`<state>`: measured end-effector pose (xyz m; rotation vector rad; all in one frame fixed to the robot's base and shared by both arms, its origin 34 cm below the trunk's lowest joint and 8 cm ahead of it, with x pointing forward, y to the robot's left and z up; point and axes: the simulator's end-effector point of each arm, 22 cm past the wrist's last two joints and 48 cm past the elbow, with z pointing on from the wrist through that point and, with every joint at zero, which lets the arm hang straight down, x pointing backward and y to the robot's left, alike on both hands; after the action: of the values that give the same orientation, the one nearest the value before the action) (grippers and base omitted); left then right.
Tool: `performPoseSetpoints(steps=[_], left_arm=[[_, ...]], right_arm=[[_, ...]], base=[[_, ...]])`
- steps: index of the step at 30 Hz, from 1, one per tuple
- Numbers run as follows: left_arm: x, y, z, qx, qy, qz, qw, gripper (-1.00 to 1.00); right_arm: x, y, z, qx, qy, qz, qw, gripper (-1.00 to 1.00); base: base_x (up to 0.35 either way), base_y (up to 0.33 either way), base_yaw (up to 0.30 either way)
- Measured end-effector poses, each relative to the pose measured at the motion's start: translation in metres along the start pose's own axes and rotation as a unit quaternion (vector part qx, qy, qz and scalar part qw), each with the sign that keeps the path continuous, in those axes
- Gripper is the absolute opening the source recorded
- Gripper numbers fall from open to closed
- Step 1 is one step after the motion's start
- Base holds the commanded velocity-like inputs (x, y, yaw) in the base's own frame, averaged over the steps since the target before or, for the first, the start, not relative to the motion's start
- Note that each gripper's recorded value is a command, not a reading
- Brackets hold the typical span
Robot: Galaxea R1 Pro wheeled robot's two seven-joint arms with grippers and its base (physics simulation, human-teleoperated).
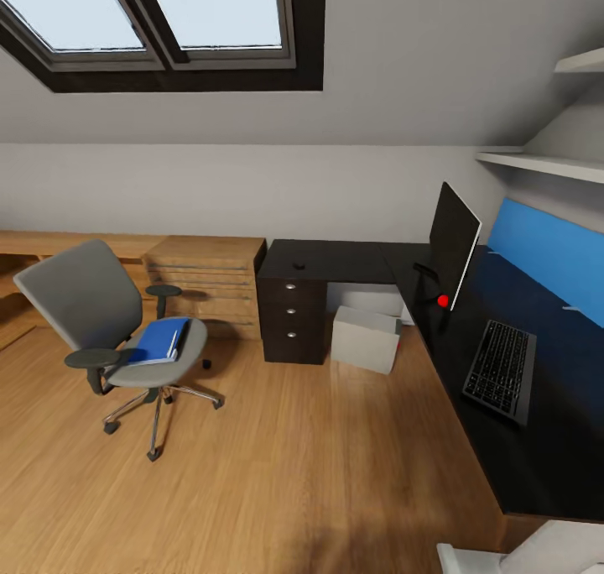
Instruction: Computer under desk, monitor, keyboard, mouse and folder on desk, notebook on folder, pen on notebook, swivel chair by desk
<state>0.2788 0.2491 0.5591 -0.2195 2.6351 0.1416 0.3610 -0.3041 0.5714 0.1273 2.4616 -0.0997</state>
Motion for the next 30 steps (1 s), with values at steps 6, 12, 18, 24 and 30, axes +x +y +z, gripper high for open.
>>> performPoseSetpoints(steps=[6,12,18,24,30], left_arm=[[0.001,0.001,0.000,-0.001,-0.001,0.000,1.0000,1.00],[0.005,-0.001,-0.002,0.001,0.003,0.001,1.0000,1.00],[0.021,0.003,-0.005,-0.003,0.020,0.006,0.9998,1.00],[0.022,0.002,-0.005,-0.003,0.020,0.006,0.9998,1.00],[0.020,0.000,-0.005,-0.001,0.017,0.005,0.9998,1.00]], right_arm=[[0.004,0.004,-0.003,-0.004,-0.001,-0.001,1.0000,1.00],[0.006,0.011,-0.005,-0.007,0.000,0.002,1.0000,1.00],[0.006,0.019,-0.005,-0.012,0.000,0.005,0.9999,1.00],[0.006,0.021,-0.005,-0.013,-0.001,0.006,0.9999,1.00],[0.004,0.022,-0.005,-0.014,-0.004,0.007,0.9999,1.00]], base=[[0.000,-0.123,0.000],[0.000,-0.315,0.000],[0.000,-0.347,0.000],[0.000,-0.348,-0.041],[0.000,-0.348,-0.167]])
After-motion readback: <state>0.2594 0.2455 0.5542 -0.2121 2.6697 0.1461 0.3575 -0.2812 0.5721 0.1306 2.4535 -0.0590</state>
